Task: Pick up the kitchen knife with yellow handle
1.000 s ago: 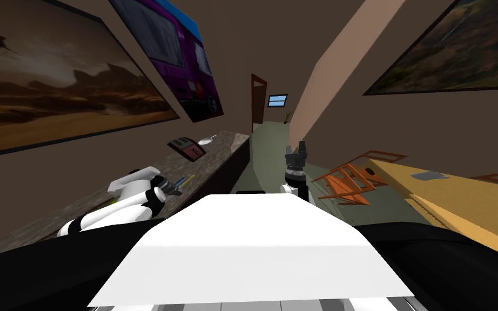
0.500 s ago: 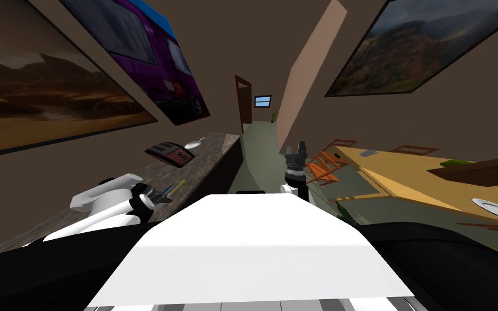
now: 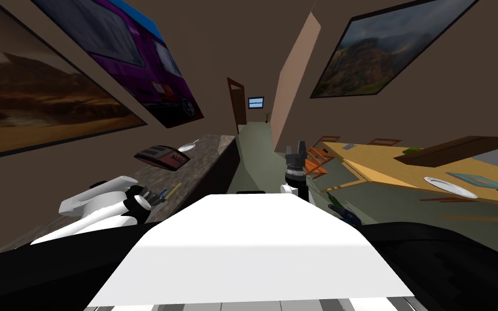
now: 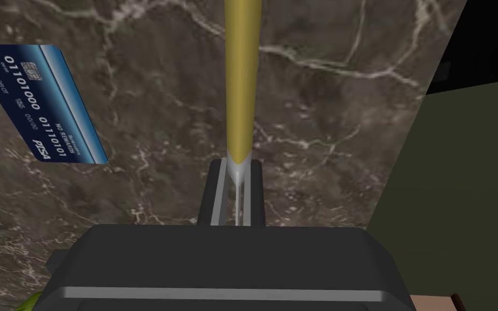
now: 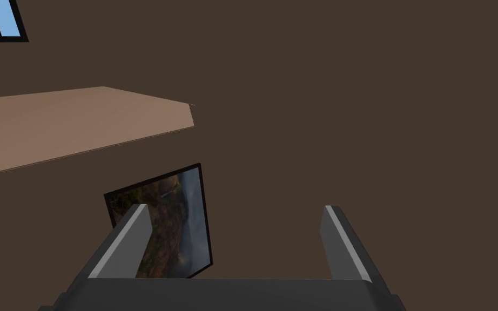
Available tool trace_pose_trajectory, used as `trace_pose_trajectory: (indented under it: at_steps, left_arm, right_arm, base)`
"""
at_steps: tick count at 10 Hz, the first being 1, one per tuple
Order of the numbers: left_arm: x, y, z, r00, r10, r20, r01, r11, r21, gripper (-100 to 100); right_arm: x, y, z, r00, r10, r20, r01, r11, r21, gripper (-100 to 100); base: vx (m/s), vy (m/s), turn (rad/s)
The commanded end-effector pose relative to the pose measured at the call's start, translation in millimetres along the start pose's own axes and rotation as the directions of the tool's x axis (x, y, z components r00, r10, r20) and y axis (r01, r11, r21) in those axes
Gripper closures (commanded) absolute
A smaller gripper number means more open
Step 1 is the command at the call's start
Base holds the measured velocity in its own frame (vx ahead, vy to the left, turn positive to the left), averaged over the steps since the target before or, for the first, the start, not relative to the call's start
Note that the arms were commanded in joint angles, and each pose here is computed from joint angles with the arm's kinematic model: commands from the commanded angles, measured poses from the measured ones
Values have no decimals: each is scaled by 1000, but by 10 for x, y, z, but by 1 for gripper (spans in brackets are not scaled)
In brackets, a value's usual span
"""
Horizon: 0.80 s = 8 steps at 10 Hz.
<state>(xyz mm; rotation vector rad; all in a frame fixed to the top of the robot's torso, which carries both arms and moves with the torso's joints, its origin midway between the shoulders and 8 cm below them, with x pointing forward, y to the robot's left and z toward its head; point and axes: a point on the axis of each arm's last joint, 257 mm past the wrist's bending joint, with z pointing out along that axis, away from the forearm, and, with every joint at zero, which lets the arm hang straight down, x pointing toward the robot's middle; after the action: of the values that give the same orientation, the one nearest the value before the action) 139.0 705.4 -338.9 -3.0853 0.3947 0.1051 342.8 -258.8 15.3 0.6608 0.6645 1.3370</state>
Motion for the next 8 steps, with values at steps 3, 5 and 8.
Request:
trace_pose_trajectory:
  at_steps: [3,5,8]
  left_arm:
    - [0,6,3,1000,0,0,0,1000,-2,100]
    - [347,123,68,996,86,-17,-86,996,-19,100]
    - [727,253,109,982,189,-29,-190,981,-30,100]
  right_arm:
    - [0,0,0,1000,0,0,0,1000,0,0]
    - [0,0,0,1000,0,0,0,1000,0,0]
    - [-1,0,-1,1000,0,0,0,1000,0,0]
  base:
    - [0,0,0]
    - [80,39,183]
    - [143,30,395]
